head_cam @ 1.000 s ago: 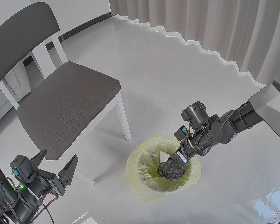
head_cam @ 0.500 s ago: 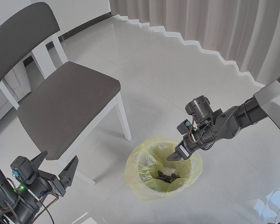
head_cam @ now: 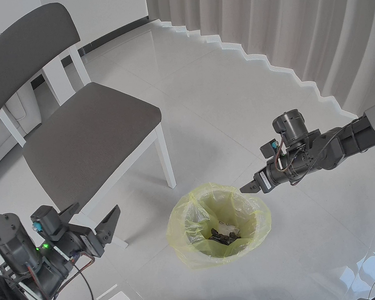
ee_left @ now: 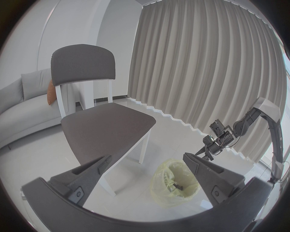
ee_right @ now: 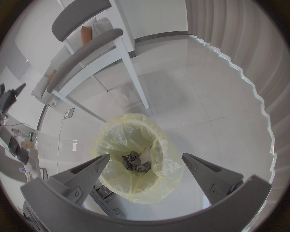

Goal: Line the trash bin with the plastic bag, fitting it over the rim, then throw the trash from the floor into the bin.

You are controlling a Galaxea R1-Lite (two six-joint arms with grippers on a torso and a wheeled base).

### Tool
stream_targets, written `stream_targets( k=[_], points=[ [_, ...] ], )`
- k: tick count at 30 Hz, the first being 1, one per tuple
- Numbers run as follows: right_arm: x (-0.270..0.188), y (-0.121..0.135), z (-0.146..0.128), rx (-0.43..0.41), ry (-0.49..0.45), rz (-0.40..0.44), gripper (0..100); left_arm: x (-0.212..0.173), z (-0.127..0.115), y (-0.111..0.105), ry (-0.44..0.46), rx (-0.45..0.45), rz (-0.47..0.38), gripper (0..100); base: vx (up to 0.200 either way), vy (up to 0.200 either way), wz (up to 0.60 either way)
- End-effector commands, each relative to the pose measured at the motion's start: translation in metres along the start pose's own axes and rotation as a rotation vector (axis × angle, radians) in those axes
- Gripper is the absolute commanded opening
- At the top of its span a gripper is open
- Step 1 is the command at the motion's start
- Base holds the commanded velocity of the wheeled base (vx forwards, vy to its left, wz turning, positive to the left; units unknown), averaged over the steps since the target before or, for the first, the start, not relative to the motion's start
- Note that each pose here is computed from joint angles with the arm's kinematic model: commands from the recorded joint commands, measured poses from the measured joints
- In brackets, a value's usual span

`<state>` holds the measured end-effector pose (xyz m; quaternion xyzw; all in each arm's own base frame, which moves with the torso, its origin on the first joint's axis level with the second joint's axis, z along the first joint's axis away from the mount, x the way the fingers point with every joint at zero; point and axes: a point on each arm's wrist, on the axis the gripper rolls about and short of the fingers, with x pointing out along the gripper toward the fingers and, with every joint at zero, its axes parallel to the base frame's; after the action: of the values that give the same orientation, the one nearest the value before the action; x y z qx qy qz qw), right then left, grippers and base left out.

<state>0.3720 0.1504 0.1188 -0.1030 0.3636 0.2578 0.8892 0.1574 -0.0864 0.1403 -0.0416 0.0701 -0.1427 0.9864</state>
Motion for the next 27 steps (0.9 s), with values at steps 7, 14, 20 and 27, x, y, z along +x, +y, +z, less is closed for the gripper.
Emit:
stream_targets(
  k=[7,14,20,27],
  points=[
    [-0.086,-0.033,-0.017,0.194,-0.161,-0.226,100,0.124,-0.087,-0.014,0.230,0.118,-0.017,100,0.000,0.000,0.00],
    [-0.119,-0.035,-0.029,0.188,-0.192,-0.259,100,0.148,-0.137,-0.001,0.367,0.156,0.004,100,0.000,0.000,0.00],
    [-0.119,-0.036,-0.032,0.176,-0.183,-0.261,100,0.149,-0.158,-0.001,0.436,0.191,-0.005,100,0.000,0.000,0.00],
    [-0.115,-0.035,-0.036,0.174,-0.169,-0.225,100,0.176,-0.180,-0.009,0.491,0.270,-0.067,100,0.000,0.000,0.00]
  ],
)
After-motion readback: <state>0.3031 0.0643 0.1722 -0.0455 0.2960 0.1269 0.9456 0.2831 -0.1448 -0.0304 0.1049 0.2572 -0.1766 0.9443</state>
